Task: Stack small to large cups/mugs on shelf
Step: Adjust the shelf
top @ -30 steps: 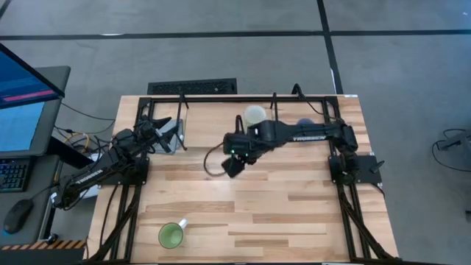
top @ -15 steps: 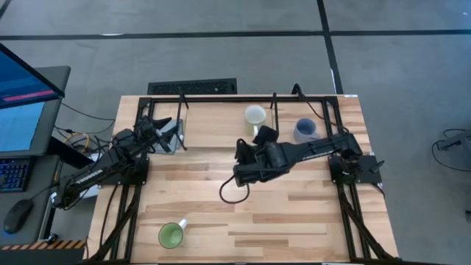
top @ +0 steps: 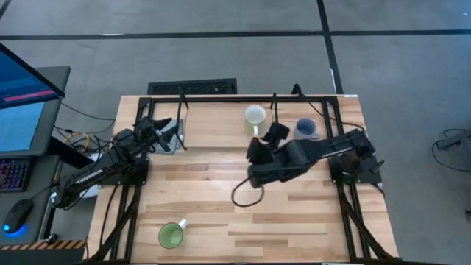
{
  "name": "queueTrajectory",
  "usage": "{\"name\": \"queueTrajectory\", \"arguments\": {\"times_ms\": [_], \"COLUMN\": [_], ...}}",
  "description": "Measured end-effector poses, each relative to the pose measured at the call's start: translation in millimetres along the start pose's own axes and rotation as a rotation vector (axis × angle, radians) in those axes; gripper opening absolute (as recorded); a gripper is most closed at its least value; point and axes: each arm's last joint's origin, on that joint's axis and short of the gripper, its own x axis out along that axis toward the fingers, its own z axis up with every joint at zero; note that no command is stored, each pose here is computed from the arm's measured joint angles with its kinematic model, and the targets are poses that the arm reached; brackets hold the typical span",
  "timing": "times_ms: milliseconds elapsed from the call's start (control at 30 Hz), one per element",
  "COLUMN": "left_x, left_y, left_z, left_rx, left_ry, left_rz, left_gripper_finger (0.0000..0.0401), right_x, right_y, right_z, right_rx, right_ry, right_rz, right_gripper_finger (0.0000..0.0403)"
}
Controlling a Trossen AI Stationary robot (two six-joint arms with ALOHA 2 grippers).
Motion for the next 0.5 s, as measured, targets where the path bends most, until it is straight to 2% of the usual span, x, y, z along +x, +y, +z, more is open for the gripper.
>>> {"name": "queueTrajectory", "arguments": {"times_ms": [233, 367, 500], "left_x": [0, 0, 0], "left_y": [-1, -2, -3], "left_z": [-1, -2, -2], "left_rx": [0.0, -0.003, -0.026], "left_ry": [0.02, 0.042, 0.046], "left_rz": [-0.042, -0.089, -0.097], "left_gripper_finger": [0.0251, 0.0251, 0.0251], "right_x": [-42, -39, -33], "right_y": [-33, -45, -53], "right_z": [-21, -55, -94], "right_rx": [0.027, 0.081, 0.162], "right_ry": [-0.124, -0.127, -0.208], "right_rz": [0.004, -0.011, 0.069], "right_gripper_finger": [0.024, 0.024, 0.024]}}
